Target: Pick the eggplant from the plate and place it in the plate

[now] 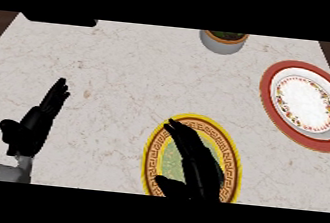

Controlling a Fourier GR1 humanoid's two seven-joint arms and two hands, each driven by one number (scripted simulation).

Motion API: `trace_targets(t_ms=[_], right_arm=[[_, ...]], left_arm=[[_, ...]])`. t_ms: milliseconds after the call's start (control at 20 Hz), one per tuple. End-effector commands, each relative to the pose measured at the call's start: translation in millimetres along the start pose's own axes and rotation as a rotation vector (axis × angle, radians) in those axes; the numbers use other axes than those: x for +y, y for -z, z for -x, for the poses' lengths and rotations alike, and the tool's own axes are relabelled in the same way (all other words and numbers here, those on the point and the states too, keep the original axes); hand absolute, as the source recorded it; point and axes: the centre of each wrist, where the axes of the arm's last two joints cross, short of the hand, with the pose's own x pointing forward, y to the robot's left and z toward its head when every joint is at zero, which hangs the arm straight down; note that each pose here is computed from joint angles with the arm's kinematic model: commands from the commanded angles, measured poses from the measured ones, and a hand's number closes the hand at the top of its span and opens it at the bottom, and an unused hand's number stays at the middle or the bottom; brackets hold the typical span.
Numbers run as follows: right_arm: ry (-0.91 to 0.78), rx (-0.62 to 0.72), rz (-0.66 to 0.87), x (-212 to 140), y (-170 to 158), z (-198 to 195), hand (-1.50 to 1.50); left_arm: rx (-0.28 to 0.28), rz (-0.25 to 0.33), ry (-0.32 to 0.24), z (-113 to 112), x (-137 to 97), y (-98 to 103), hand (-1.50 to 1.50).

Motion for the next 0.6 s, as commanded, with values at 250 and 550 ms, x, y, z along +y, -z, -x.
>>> trace_targets(t_ms=[250, 550], right_arm=[[-0.306, 0.112, 0.02, -18.1, -17.3, -19.5, -1.5], [-0.558, 0.297, -0.178, -41.8, -4.8, -48.2, -1.5]], left_arm=[[0.013, 0.006, -0.017, 7.3, -5.8, 6.0, 0.0], [0.01, -0.007, -0.018, 11.1, 7.6, 6.1, 0.0]])
